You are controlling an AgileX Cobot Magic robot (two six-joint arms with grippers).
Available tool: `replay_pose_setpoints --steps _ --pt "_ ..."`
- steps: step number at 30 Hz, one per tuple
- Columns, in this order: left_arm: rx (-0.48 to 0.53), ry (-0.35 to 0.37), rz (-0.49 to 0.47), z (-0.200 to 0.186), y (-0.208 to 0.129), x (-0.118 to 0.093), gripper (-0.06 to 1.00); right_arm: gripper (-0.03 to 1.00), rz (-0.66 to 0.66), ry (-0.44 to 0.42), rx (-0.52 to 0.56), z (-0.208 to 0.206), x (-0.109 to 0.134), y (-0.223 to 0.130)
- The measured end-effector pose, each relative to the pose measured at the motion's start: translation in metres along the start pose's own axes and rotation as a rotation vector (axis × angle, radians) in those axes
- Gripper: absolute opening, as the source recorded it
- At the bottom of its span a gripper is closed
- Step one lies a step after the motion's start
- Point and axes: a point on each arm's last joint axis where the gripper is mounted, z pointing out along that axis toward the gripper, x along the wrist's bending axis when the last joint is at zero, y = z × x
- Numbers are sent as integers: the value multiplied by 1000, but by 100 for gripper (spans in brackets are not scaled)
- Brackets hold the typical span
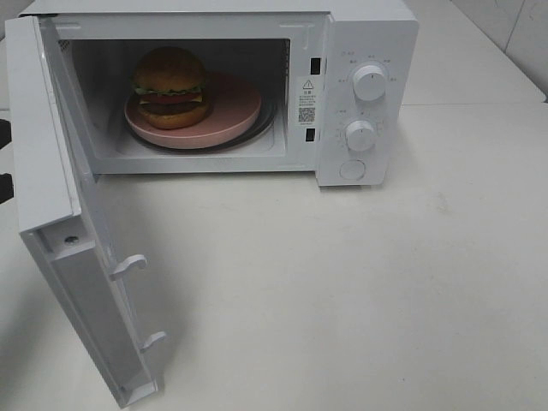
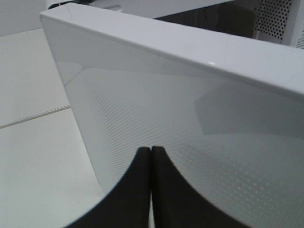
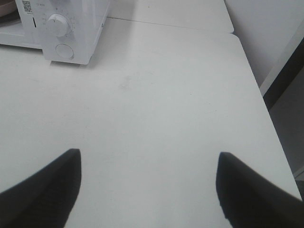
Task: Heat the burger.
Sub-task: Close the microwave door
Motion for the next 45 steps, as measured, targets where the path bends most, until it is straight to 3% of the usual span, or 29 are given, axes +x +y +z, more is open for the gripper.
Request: replay_pose_setpoints --steps 12,33,45 --pt "17 -125 -78 24 -1 -32 0 76 0 0 0 0 0 0" --pt "-21 -124 -138 67 18 -82 0 76 0 1 0 0 0 0" --pt "-41 -184 -156 105 38 -116 0 76 0 1 0 0 0 0"
